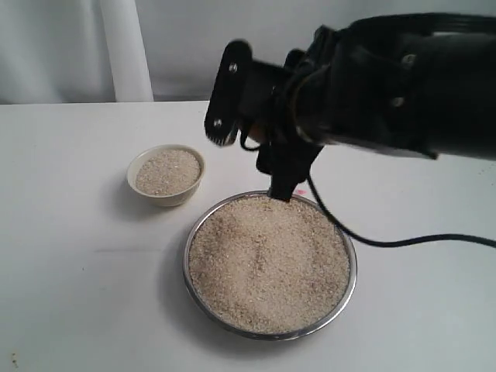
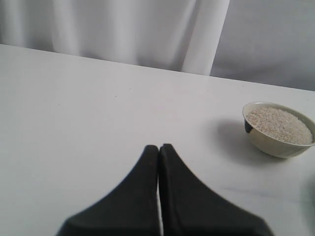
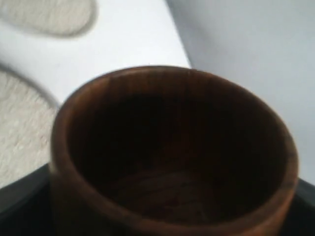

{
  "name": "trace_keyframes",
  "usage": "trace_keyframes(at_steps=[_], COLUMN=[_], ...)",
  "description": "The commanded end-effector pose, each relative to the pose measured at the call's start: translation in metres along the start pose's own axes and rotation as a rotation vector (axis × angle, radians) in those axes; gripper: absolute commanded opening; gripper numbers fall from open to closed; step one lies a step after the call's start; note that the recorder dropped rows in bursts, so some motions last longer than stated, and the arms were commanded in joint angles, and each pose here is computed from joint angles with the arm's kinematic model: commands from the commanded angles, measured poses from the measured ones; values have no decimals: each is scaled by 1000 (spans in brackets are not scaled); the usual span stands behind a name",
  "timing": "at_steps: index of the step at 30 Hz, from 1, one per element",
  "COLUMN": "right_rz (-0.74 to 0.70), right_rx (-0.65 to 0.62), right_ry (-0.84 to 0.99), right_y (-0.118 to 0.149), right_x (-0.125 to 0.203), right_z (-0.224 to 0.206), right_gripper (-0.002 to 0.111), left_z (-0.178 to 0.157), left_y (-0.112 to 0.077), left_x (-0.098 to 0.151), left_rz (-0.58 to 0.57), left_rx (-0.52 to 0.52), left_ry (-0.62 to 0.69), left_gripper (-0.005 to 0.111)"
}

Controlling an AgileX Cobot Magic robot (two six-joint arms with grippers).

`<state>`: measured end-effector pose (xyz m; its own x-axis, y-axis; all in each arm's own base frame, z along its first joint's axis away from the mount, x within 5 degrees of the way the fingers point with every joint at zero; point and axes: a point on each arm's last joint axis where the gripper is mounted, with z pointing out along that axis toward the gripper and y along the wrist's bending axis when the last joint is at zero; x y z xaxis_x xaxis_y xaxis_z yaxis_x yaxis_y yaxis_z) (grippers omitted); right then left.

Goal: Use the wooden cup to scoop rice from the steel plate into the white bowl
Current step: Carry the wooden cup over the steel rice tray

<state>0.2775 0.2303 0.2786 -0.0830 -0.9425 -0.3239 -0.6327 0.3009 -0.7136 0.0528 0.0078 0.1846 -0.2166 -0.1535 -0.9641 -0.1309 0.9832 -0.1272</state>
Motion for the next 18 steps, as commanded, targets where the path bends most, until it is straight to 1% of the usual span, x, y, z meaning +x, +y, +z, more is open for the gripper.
trace_keyframes(at_steps=[1,6,8,12,14,16,18], right_rz=[-208,-350,-398,-475,-490,-509,-560], right_rx=[-98,-124,-133,-146,-151,-166,-172], right_ry=[244,399,421,497,509,525,560], right_y=[32,56,64,71,75,82,97], right_x=[6,11,11,17,18,20,25], right_z=[25,43,47,55,60,68,85], right_gripper=[0,0,0,0,0,0,0], left_z=[1,1,1,1,1,1,1], left_y=[0,0,0,0,0,0,0], left_x=[1,1,1,1,1,1,1], left_rz=[-10,-10,-10,-10,-10,-10,-10], left_rx=[1,1,1,1,1,1,1], left_ry=[6,6,6,6,6,6,6], left_gripper=[0,0,0,0,0,0,0])
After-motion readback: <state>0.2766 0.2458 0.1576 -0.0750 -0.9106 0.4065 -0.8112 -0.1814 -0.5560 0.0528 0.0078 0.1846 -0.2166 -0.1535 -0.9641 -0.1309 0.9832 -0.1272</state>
